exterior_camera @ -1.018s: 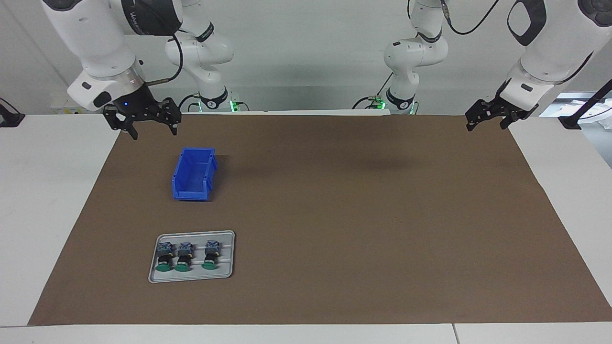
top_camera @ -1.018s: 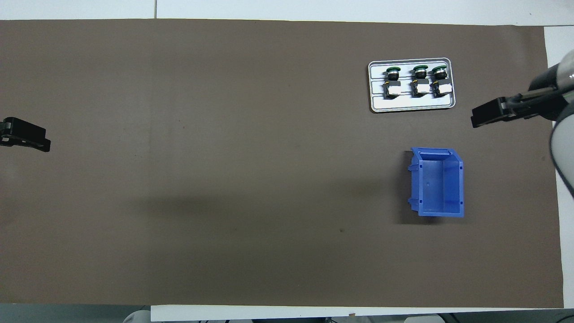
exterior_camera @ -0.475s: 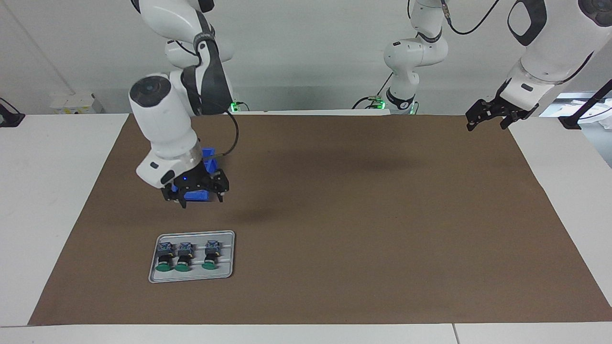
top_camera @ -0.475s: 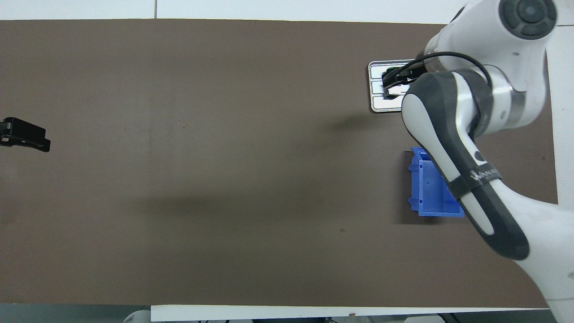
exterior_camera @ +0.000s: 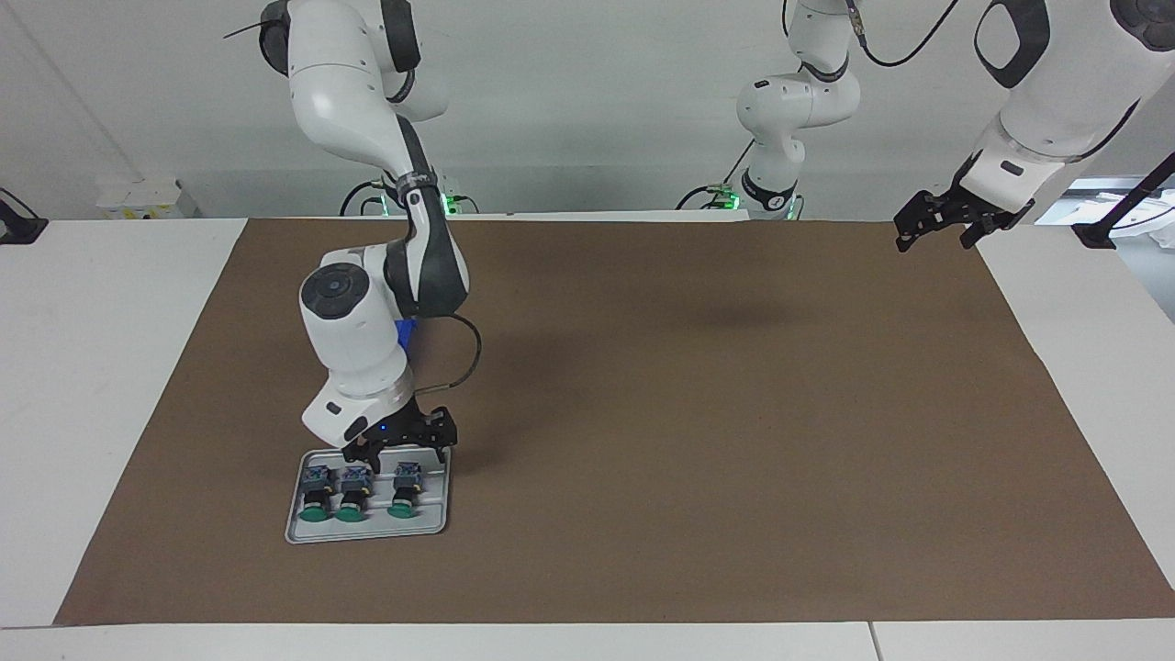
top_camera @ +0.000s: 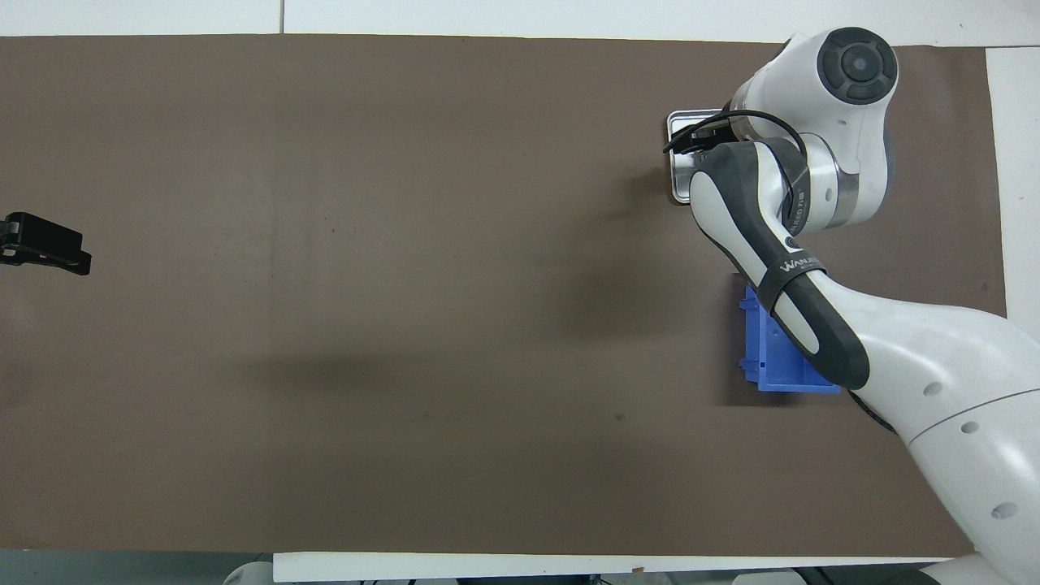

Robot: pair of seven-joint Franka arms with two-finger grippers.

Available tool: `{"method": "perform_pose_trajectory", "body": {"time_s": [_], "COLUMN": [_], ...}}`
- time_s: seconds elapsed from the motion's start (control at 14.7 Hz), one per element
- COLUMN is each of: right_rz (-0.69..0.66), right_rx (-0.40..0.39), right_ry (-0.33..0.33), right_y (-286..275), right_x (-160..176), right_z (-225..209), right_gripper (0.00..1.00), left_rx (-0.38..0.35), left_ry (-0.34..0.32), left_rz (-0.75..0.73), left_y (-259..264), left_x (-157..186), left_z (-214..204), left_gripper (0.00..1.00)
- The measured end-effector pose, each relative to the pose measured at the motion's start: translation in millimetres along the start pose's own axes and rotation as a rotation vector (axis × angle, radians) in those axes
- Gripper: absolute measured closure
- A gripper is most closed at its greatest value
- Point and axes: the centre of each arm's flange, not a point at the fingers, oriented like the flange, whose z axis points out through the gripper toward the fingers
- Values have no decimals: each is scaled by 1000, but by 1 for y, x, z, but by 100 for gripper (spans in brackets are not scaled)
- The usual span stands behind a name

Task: Place and press button with both arms
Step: 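Reach the right gripper to the metal tray and grasp a button part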

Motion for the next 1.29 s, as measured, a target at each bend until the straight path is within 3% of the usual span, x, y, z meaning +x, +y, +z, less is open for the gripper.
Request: {"method": "perform_pose_trajectory", "body": {"time_s": [0.88, 1.15, 1.22, 1.29], "right_rz": [9, 9, 9, 10], "right_rx": [-1, -2, -2, -2], "right_ry": [1, -6, -7, -7], "right_y": [5, 6, 6, 6], "right_x": [-11, -20, -20, -20], "right_z": [39, 51, 51, 51], "right_gripper": [11, 22, 28, 42], "left_rx": [0, 0, 0, 0], "left_ry": [0, 2, 2, 2], "left_rz": [-1, -1, -1, -1], "left_y": [0, 0, 0, 0], "left_x": [0, 0, 0, 0], "left_z": [0, 0, 0, 0], "left_gripper": [0, 0, 0, 0]}}
